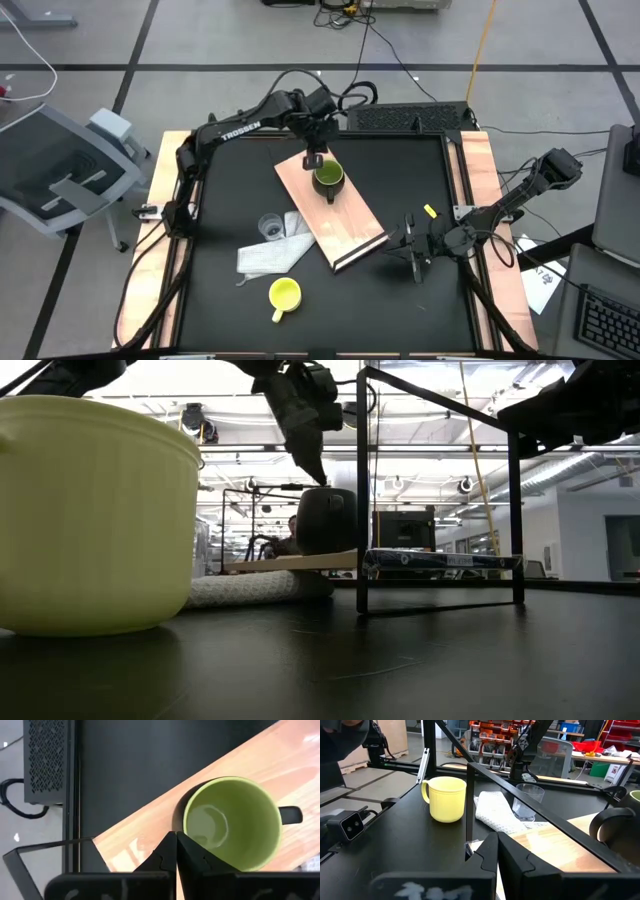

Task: Stack small to large cups/mugs on shelf
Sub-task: Put the black mug on the shelf

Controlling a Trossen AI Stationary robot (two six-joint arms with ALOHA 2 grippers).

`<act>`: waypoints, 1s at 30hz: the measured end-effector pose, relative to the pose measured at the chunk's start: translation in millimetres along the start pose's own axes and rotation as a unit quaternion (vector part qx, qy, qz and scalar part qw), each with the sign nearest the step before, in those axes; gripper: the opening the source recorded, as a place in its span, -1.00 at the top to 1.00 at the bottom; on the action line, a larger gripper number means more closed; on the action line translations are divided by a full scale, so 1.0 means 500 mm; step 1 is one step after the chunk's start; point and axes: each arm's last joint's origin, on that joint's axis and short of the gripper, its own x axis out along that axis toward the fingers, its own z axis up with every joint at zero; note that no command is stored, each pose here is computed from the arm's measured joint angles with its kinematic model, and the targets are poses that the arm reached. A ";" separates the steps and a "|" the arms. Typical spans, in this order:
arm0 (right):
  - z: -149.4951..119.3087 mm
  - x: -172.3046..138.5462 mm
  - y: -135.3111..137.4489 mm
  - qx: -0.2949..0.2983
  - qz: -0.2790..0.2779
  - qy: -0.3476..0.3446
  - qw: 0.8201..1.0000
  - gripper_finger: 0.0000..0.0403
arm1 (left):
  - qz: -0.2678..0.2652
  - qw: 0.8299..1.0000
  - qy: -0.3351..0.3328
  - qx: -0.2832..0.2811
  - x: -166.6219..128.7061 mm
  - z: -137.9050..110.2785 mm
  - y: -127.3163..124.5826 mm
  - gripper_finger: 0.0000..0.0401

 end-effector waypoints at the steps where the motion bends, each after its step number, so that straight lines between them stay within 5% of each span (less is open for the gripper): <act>1: 0.000 0.000 0.000 0.000 0.000 0.000 1.000 1.00 | -0.001 1.000 0.000 0.003 0.001 0.001 -0.002 0.97; 9: 0.000 0.000 0.000 0.000 0.000 0.000 1.000 1.00 | -0.005 1.000 -0.002 0.025 0.005 0.012 -0.023 0.93; 22: 0.000 0.000 0.000 0.011 0.000 0.000 1.000 1.00 | -0.006 0.999 -0.009 0.035 0.008 0.022 -0.039 0.29; 30: -0.003 0.000 0.000 0.008 0.000 0.007 1.000 1.00 | -0.006 0.999 -0.027 0.025 0.008 0.029 -0.038 0.13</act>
